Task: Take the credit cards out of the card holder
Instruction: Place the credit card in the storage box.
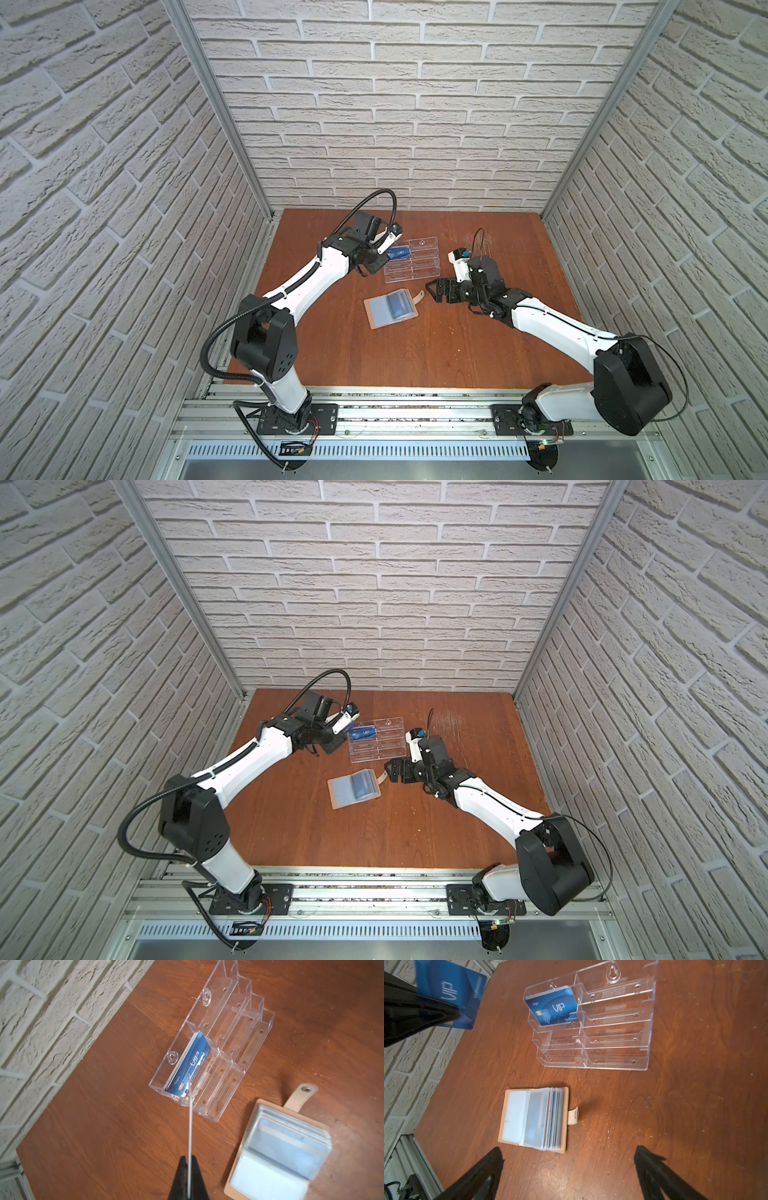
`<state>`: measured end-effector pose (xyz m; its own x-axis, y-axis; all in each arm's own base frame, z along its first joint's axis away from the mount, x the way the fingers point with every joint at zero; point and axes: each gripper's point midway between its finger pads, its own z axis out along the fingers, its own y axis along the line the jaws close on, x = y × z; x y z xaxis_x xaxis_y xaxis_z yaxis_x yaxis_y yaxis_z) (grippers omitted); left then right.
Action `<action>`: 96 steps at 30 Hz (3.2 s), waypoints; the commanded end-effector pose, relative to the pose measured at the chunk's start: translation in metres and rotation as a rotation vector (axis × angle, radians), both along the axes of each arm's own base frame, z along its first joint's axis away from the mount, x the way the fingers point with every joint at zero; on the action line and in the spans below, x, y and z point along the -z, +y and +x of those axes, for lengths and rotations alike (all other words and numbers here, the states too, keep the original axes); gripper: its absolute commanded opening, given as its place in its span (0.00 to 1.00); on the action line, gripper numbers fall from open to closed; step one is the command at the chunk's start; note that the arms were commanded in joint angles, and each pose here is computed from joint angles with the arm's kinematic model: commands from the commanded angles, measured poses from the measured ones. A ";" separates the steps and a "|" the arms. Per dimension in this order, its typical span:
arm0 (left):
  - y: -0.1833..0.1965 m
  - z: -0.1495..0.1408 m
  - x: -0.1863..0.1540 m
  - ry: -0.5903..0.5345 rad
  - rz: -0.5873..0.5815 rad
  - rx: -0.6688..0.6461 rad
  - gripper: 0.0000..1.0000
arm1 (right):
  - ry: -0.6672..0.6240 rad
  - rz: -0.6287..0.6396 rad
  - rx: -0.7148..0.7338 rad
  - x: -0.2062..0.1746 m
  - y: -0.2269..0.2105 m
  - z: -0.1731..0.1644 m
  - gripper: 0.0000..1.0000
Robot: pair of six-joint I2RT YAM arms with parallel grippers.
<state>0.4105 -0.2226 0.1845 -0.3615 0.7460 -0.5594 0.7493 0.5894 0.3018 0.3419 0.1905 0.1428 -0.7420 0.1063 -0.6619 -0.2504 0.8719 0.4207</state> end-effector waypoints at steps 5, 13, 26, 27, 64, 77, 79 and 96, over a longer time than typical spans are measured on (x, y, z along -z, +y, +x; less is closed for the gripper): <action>-0.028 0.026 0.000 -0.011 0.083 0.218 0.00 | -0.132 0.013 0.041 -0.028 -0.013 0.004 1.00; -0.040 0.034 0.028 0.018 0.227 0.353 0.00 | -0.134 -0.002 0.049 -0.028 -0.016 0.005 0.99; -0.040 0.041 0.057 0.025 0.289 0.421 0.00 | -0.112 0.007 0.034 -0.021 -0.011 0.008 0.99; -0.039 0.043 0.060 0.032 0.293 0.419 0.00 | -0.111 0.006 0.035 -0.020 -0.011 0.008 1.00; -0.042 0.073 0.071 0.000 0.328 0.391 0.00 | -0.108 0.015 0.030 -0.018 -0.009 0.009 0.99; -0.047 0.075 0.074 -0.013 0.338 0.391 0.12 | -0.111 0.017 0.029 -0.019 -0.009 0.008 1.00; -0.047 0.075 0.075 -0.012 0.338 0.389 0.14 | -0.108 0.017 0.028 -0.018 -0.009 0.008 1.00; -0.050 0.082 0.064 -0.048 0.310 0.354 0.17 | -0.106 0.019 0.027 -0.017 -0.008 0.008 0.99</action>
<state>0.4799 -0.2651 0.1093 -0.0454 0.9613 -0.2717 0.8943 0.1604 0.4178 0.3450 0.1787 0.1503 -0.6931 0.1259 -0.7097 -0.2478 0.8830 0.3987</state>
